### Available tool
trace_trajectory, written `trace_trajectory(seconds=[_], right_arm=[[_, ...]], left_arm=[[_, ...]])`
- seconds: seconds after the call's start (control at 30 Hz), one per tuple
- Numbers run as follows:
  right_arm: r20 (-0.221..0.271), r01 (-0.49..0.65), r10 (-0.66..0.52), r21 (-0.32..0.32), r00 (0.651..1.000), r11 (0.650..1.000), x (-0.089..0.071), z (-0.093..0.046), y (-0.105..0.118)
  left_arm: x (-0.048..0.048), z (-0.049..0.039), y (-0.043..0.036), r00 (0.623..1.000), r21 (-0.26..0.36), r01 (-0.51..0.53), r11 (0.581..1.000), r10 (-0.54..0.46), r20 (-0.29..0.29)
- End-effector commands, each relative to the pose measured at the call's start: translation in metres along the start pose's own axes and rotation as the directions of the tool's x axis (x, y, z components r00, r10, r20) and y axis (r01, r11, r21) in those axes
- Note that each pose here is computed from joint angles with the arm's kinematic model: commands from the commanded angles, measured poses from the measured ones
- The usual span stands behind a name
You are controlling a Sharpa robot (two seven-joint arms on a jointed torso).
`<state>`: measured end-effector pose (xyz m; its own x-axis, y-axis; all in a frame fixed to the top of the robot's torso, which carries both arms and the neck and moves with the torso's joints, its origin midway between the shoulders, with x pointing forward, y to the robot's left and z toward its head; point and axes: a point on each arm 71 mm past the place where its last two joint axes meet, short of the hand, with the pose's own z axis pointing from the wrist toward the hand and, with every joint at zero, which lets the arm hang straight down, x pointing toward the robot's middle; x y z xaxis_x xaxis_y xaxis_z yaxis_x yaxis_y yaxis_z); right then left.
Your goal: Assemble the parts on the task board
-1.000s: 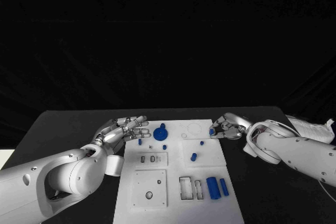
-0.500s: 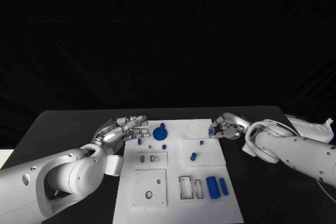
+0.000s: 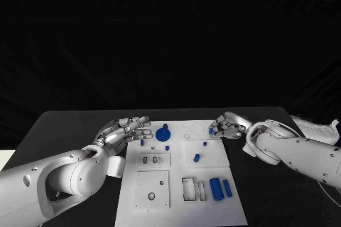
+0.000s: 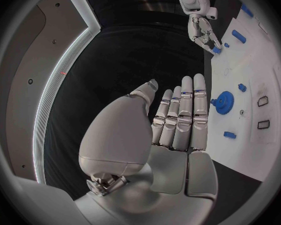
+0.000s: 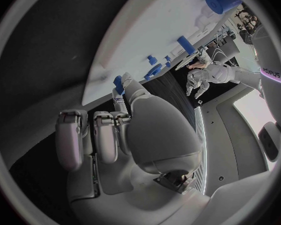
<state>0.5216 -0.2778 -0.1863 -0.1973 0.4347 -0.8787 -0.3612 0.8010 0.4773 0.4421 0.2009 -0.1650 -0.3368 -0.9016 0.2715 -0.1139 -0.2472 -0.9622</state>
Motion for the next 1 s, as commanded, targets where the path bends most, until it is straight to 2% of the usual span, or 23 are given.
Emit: trace_trajectory(seconds=[0.03, 0.17, 0.33, 0.63, 0.87, 1.0], right_arm=[[0.073, 0.017, -0.016, -0.022, 0.997, 1.0, -0.005, 0.002, 0.015], [0.094, 0.05, -0.043, -0.074, 0.995, 0.996, -0.003, 0.005, 0.041], [0.081, 0.064, -0.055, -0.119, 0.995, 0.991, 0.007, 0.013, 0.069], [-0.012, 0.095, -0.1, -0.199, 0.995, 0.975, 0.048, 0.025, 0.116], [-0.093, 0.102, -0.127, -0.235, 0.988, 0.967, 0.086, 0.026, 0.138], [-0.122, 0.107, -0.139, -0.242, 0.983, 0.964, 0.101, 0.027, 0.144]], left_arm=[[0.0013, 0.0004, -0.0003, 1.0, 0.003, 0.01, 1.0, -0.01, -0.019], [-0.0017, 0.0018, 0.0002, 1.0, -0.002, 0.011, 1.0, -0.011, -0.014], [-0.0052, 0.0042, 0.0008, 1.0, -0.004, 0.014, 1.0, -0.014, -0.004], [-0.0075, 0.0076, 0.0018, 1.0, -0.003, 0.019, 1.0, -0.019, 0.004], [-0.0117, 0.0094, 0.0019, 1.0, 0.001, 0.019, 1.0, -0.019, 0.018], [-0.0123, 0.0097, 0.0018, 1.0, 0.002, 0.019, 1.0, -0.019, 0.02]])
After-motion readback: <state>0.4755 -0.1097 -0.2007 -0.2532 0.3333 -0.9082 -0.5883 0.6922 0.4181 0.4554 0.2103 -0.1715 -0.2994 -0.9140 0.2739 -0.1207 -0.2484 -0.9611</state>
